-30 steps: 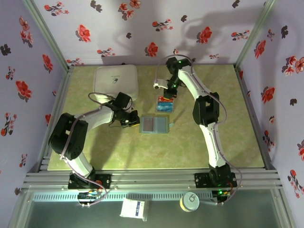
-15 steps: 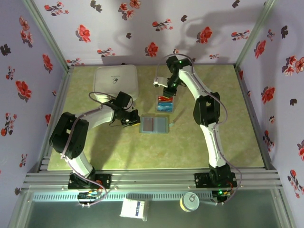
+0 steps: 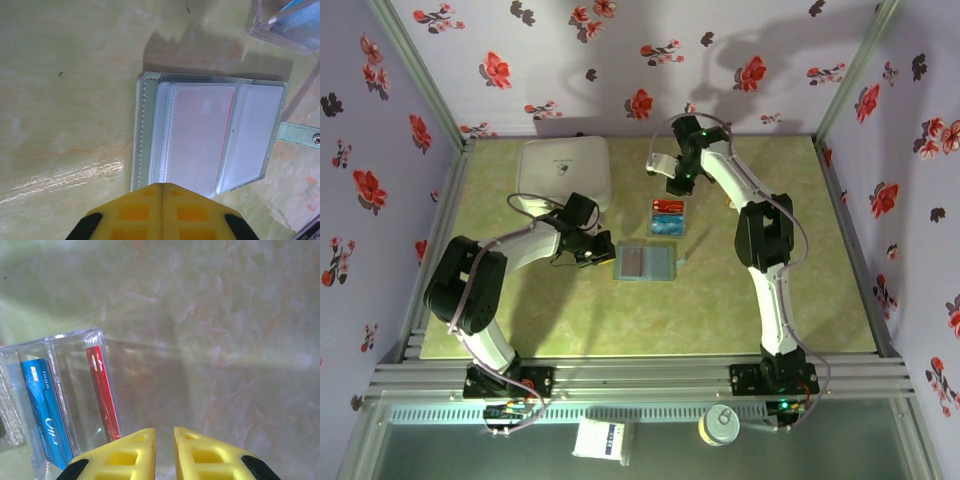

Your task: Take the credit cards out of the card holder

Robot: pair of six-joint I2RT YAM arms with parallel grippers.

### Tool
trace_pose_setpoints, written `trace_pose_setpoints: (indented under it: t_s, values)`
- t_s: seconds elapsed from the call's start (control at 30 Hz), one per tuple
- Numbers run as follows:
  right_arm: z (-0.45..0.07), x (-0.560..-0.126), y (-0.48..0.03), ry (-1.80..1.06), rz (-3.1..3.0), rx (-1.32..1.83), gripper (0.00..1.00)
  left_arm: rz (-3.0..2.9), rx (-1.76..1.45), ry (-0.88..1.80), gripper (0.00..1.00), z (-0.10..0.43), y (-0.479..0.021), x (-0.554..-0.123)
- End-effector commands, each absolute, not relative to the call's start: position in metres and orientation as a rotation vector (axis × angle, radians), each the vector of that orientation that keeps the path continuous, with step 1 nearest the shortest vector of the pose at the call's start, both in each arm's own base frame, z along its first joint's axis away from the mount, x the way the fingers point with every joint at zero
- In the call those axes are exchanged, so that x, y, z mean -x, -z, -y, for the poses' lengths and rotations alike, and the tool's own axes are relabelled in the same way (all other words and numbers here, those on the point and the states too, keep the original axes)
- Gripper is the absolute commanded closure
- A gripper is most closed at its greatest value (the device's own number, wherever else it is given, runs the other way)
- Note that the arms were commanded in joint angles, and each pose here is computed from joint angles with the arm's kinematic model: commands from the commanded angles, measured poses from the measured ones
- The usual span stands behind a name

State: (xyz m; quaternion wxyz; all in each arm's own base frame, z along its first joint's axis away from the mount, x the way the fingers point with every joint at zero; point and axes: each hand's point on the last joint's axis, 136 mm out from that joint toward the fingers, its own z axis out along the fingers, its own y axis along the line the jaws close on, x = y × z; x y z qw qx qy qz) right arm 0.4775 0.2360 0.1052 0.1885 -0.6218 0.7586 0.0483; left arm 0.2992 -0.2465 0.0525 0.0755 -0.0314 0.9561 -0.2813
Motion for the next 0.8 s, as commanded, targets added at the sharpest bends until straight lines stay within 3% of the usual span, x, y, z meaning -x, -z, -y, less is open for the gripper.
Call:
trace_pose_setpoints:
  t_s: [0.0,0.37,0.77]
  values:
    - [-0.238,-0.481,-0.112,-0.086,-2.131,1.708,0.8,-2.861,0.108,0.861,1.0,0.245,-0.056,-0.298]
    - [-0.238,-0.466,-0.096,-0.091,-2.159,1.762,0.77,-2.866,0.11,0.861,1.0,0.246,-0.054,-0.298]
    - [-0.236,-0.476,-0.144,-0.003,-2.124,1.566,0.75,-2.844,0.106,0.879,1.0,0.248,-0.058,-0.297]
